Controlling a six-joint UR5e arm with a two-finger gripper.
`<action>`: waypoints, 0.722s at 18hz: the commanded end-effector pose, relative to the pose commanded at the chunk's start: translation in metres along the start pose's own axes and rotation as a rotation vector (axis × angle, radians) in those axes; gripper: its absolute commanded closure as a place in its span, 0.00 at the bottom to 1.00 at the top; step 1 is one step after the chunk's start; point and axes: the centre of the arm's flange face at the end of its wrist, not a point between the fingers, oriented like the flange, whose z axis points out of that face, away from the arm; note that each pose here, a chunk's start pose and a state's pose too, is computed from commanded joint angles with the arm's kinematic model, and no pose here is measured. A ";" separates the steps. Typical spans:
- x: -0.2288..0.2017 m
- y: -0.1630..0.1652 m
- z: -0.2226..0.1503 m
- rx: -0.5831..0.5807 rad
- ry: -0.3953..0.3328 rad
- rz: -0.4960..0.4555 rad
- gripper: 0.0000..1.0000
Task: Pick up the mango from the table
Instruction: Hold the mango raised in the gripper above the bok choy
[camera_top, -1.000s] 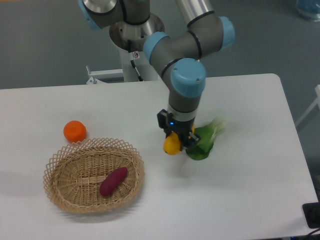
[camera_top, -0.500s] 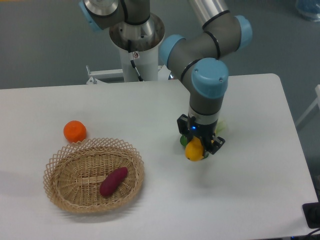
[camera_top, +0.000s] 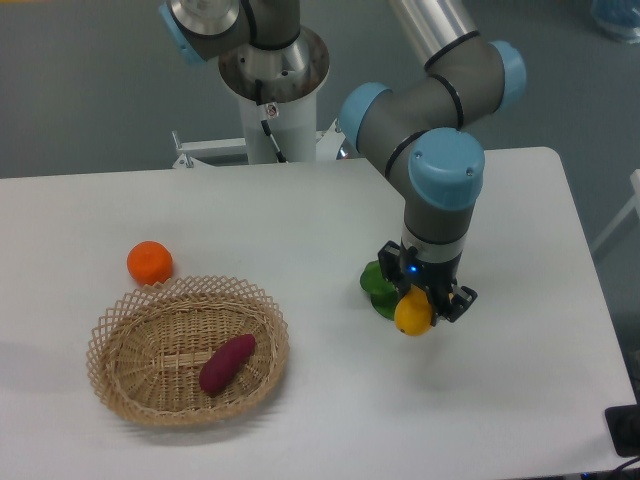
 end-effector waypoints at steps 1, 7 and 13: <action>0.000 0.000 0.000 -0.011 -0.004 0.005 0.52; -0.004 0.001 0.004 -0.031 -0.003 0.003 0.51; -0.008 0.000 0.003 -0.035 -0.011 0.003 0.50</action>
